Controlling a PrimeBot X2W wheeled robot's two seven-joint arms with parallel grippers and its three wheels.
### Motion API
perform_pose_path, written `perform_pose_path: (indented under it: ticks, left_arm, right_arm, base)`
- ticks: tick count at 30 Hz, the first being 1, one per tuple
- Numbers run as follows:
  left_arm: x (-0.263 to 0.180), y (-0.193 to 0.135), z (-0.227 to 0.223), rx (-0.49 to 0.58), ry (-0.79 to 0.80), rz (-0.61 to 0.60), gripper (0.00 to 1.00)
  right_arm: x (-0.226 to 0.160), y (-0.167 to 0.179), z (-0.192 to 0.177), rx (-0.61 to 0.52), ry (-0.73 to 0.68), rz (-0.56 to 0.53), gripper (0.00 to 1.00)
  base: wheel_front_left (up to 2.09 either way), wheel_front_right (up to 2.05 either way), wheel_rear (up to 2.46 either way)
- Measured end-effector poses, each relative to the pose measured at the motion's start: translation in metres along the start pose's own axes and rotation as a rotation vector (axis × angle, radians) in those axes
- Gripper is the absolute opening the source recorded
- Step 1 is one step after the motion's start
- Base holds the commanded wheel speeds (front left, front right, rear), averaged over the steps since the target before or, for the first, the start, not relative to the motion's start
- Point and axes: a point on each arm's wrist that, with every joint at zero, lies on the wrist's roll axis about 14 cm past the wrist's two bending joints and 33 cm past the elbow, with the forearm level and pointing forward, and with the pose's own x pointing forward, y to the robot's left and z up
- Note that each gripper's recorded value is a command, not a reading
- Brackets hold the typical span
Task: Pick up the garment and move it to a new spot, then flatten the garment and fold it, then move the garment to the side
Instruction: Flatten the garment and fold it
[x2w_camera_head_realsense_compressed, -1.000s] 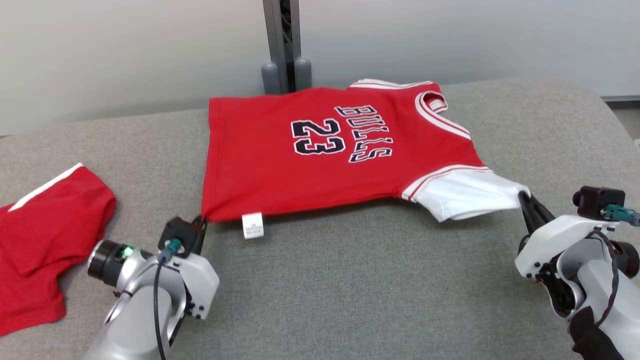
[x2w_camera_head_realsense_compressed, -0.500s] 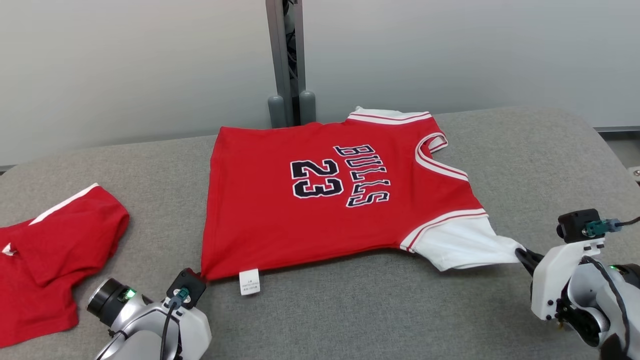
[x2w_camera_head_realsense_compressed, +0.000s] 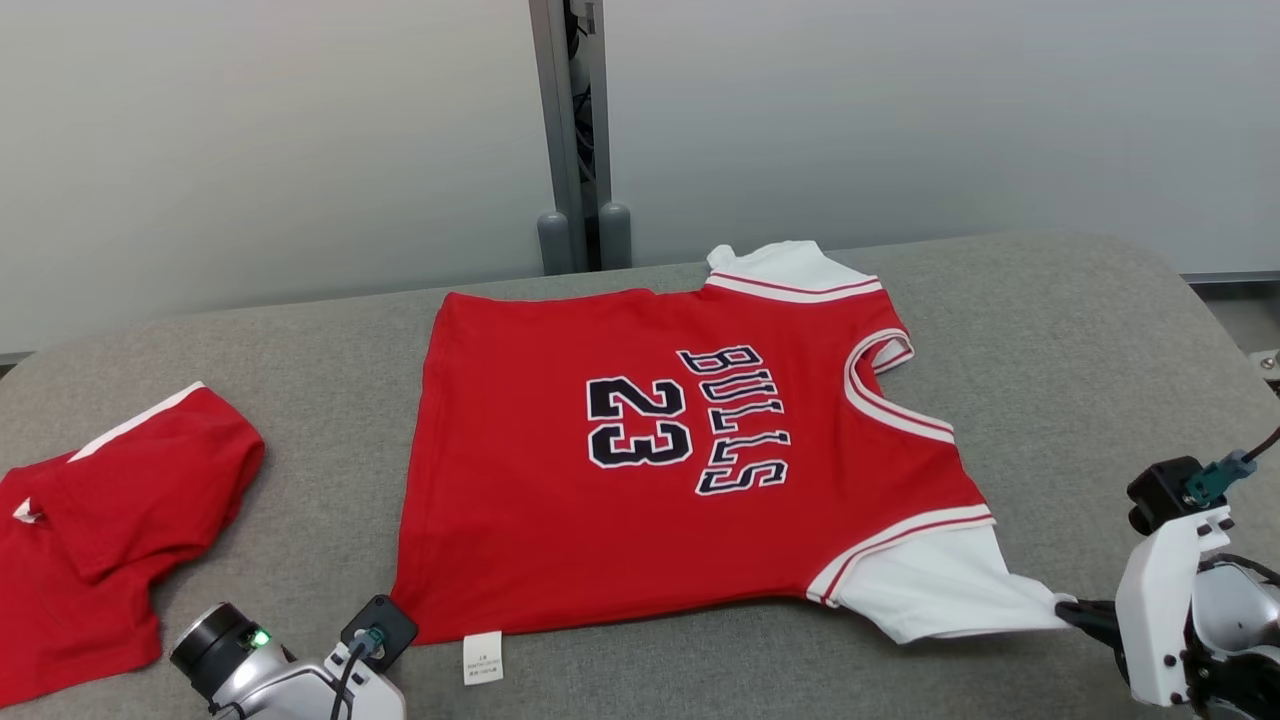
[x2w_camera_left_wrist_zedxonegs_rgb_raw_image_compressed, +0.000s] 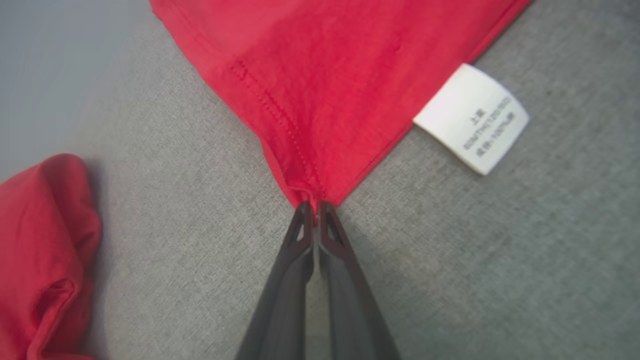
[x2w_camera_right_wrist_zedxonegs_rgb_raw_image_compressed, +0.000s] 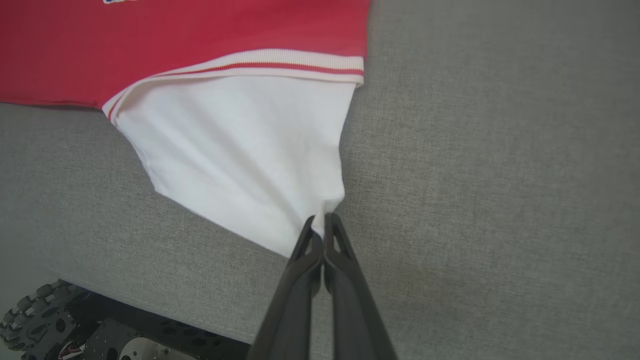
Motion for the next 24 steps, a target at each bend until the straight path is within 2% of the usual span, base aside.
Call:
perform_pose_path:
  ticks: [7, 14, 20, 24]
  left_arm:
    - [-0.015, -0.029, -0.012, -0.042, 0.091, -0.112, 0.0]
    - [-0.057, -0.04, -0.029, -0.066, 0.208, -0.234, 0.0]
    - [-0.087, -0.052, -0.023, -0.105, 0.239, -0.299, 0.0]
    - [-0.096, -0.054, -0.013, -0.121, 0.221, -0.299, 0.0]
  right_arm:
    - [-0.018, 0.007, -0.027, 0.045, 0.127, 0.061, 0.0]
    - [-0.032, 0.008, -0.048, 0.064, 0.206, 0.084, 0.0]
    - [-0.04, 0.007, -0.056, 0.08, 0.227, 0.088, 0.0]
    - [-0.041, 0.012, -0.058, 0.089, 0.222, 0.098, 0.0]
  base:
    - [0.0, 0.0, 0.0]
    - [0.0, 0.0, 0.0]
    - [0.0, 0.0, 0.0]
    - [0.0, 0.0, 0.0]
